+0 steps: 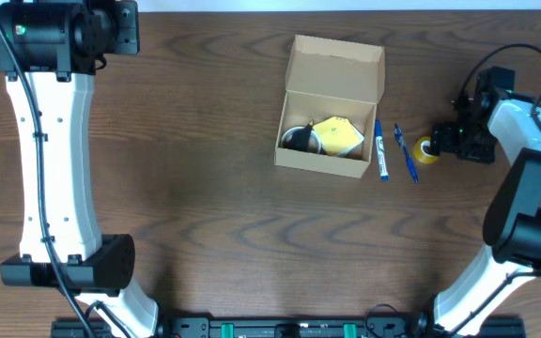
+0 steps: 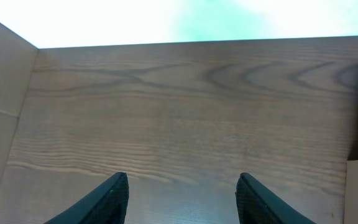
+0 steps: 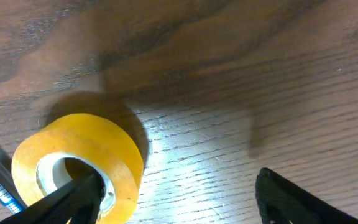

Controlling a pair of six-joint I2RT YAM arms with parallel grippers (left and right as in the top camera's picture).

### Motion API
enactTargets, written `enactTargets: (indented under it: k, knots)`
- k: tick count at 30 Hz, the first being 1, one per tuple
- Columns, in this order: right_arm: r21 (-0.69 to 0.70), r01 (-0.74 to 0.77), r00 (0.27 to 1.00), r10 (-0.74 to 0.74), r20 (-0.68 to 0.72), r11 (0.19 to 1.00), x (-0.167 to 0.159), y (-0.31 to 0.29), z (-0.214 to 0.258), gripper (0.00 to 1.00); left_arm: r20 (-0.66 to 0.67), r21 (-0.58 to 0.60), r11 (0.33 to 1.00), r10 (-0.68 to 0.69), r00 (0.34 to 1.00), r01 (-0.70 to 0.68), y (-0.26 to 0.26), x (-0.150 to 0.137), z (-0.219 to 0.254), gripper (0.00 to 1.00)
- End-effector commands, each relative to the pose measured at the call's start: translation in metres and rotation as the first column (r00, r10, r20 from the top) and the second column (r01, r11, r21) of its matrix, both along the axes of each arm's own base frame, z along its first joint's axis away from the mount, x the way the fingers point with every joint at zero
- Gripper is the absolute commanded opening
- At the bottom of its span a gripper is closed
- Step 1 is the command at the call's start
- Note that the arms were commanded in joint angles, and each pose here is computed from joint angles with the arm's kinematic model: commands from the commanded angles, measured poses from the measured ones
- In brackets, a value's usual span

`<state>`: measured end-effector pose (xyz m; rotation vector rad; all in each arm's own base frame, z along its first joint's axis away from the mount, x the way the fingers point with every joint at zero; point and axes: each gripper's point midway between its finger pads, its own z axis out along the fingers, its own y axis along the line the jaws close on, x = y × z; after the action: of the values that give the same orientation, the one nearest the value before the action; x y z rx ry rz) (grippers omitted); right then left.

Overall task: Pack container
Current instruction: 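Close the right gripper on the yellow tape roll's rim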

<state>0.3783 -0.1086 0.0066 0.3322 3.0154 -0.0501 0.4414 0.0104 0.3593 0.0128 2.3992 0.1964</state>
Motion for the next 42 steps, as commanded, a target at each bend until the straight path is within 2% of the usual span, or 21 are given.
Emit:
enactTargets:
  k: [1, 2, 11, 14, 19, 20, 23, 27, 30, 34, 42]
  knots:
    - [0.011, 0.013, 1.0, -0.012, -0.02, 1.0, -0.0038, 0.0002, -0.0073, 0.75, 0.026, -0.014, 1.0, 0.006, 1.0, -0.006, 0.0002, -0.0047, 0.0104, 0.57]
    - [0.011, 0.013, 1.0, -0.012, -0.02, 1.0, -0.0038, 0.0002, -0.0073, 0.71, 0.026, -0.014, 1.0, 0.006, 1.0, -0.005, 0.0002, -0.0047, 0.0104, 0.56]
    - [0.011, 0.013, 1.0, -0.013, -0.02, 1.0, -0.0038, 0.0002, -0.0073, 0.54, 0.026, -0.014, 1.0, 0.006, 1.0, -0.005, 0.0002, -0.0047, 0.0104, 0.57]
    - [0.011, 0.013, 1.0, -0.013, -0.02, 1.0, -0.0038, 0.0002, -0.0073, 0.53, 0.025, -0.014, 1.0, 0.006, 1.0, -0.005, 0.0002, -0.0047, 0.0103, 0.57]
    - [0.011, 0.013, 1.0, -0.013, -0.02, 1.0, -0.0038, 0.0002, -0.0073, 0.45, 0.025, -0.014, 1.0, 0.006, 1.0, -0.005, 0.0002, -0.0047, 0.0103, 0.56]
    - [0.011, 0.013, 1.0, -0.013, -0.02, 1.0, -0.0038, 0.0002, -0.0073, 0.41, 0.026, -0.014, 1.0, 0.006, 1.0, -0.006, 0.0002, -0.0047, 0.0104, 0.56]
    - [0.011, 0.013, 1.0, -0.013, -0.02, 1.0, -0.0038, 0.0002, -0.0073, 0.39, 0.026, -0.014, 1.0, 0.006, 1.0, -0.005, 0.0002, -0.0047, 0.0104, 0.57]
    - [0.012, 0.013, 1.0, -0.013, -0.02, 1.0, -0.0038, 0.0002, -0.0073, 0.24, 0.025, -0.014, 1.0, 0.006, 1.0, -0.005, 0.0002, -0.0047, 0.0102, 0.57]
    - [0.012, 0.012, 1.0, -0.012, -0.019, 1.0, -0.0035, 0.0007, -0.0073, 0.23, 0.025, -0.014, 1.0, 0.006, 1.0, -0.005, 0.0002, -0.0047, 0.0103, 0.56]
    - [0.013, 0.012, 1.0, -0.012, -0.019, 1.0, -0.0035, 0.0008, -0.0073, 0.13, 0.025, -0.014, 1.0, 0.006, 1.0, -0.005, 0.0002, -0.0047, 0.0103, 0.57]
    - [0.014, 0.012, 1.0, -0.012, -0.012, 1.0, -0.0019, 0.0009, -0.0072, 0.14, 0.025, -0.014, 1.0, 0.006, 1.0, -0.006, 0.0002, -0.0047, 0.0103, 0.57]
